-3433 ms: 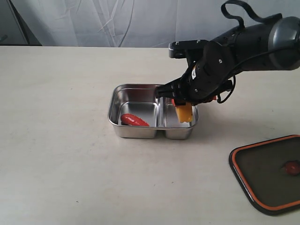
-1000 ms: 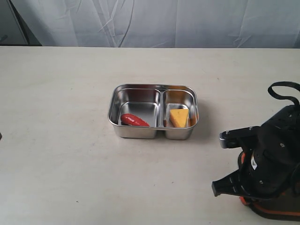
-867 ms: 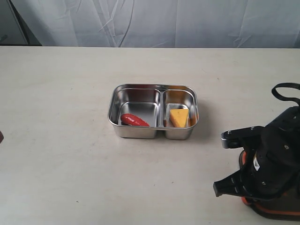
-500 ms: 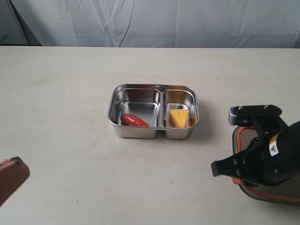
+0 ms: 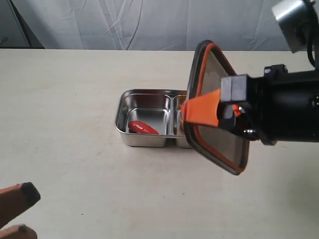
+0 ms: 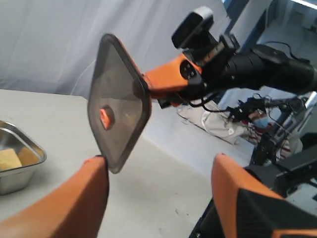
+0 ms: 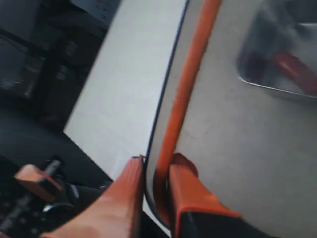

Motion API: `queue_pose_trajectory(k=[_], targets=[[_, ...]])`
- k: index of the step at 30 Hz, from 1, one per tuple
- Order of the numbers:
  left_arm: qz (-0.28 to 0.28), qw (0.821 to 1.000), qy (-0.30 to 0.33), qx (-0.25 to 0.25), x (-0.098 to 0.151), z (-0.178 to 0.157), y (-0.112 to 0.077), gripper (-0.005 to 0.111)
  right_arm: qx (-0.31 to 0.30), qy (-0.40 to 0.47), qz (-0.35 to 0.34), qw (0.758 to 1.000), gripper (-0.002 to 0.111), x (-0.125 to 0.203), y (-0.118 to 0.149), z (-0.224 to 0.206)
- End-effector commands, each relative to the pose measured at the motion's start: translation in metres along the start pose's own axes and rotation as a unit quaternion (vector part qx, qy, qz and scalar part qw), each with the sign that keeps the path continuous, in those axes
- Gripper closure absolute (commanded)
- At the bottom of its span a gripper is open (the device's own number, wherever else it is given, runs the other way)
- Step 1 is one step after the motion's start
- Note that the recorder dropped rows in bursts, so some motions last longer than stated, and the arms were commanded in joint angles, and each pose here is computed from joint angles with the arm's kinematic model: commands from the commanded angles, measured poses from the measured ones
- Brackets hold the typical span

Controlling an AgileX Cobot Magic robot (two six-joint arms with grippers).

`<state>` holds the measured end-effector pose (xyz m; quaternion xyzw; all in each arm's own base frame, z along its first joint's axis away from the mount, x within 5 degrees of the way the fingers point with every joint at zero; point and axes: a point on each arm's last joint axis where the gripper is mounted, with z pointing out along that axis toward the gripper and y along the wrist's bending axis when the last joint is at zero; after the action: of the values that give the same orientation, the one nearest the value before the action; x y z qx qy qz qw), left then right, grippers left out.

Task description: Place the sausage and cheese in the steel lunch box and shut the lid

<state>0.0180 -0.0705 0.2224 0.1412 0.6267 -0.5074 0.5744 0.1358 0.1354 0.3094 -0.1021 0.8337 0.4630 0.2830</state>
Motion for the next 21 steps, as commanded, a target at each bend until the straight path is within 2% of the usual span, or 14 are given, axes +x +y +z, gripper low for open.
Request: queue_pose_trajectory(k=[1, 4, 7, 11, 17, 21], targets=[[0.063, 0.997, 0.009, 0.041, 0.002, -0.001, -0.007, 0.048, -0.07, -0.028, 0.006, 0.997, 0.109, -0.006, 0.015, -0.003], [0.112, 0.993, 0.002, 0.037, -0.001, -0.001, -0.008, 0.048, -0.096, -0.042, 0.011, 0.994, 0.109, -0.009, 0.02, -0.004], [0.131, 0.991, -0.011, 0.009, -0.005, 0.0, -0.004, 0.048, -0.125, -0.052, 0.026, 0.991, 0.109, -0.01, 0.026, -0.004], [0.186, 0.982, -0.023, -0.031, -0.008, 0.0, 0.002, 0.048, -0.176, -0.05, 0.033, 0.982, 0.109, -0.008, 0.038, 0.006], [0.273, 0.956, -0.037, -0.096, -0.021, -0.002, 0.007, 0.048, -0.175, -0.026, 0.003, 0.984, 0.109, -0.009, 0.054, 0.03], [0.279, 0.953, -0.046, -0.108, -0.023, -0.002, 0.009, 0.048, -0.197, -0.027, -0.029, 0.98, 0.109, -0.021, 0.08, 0.04]])
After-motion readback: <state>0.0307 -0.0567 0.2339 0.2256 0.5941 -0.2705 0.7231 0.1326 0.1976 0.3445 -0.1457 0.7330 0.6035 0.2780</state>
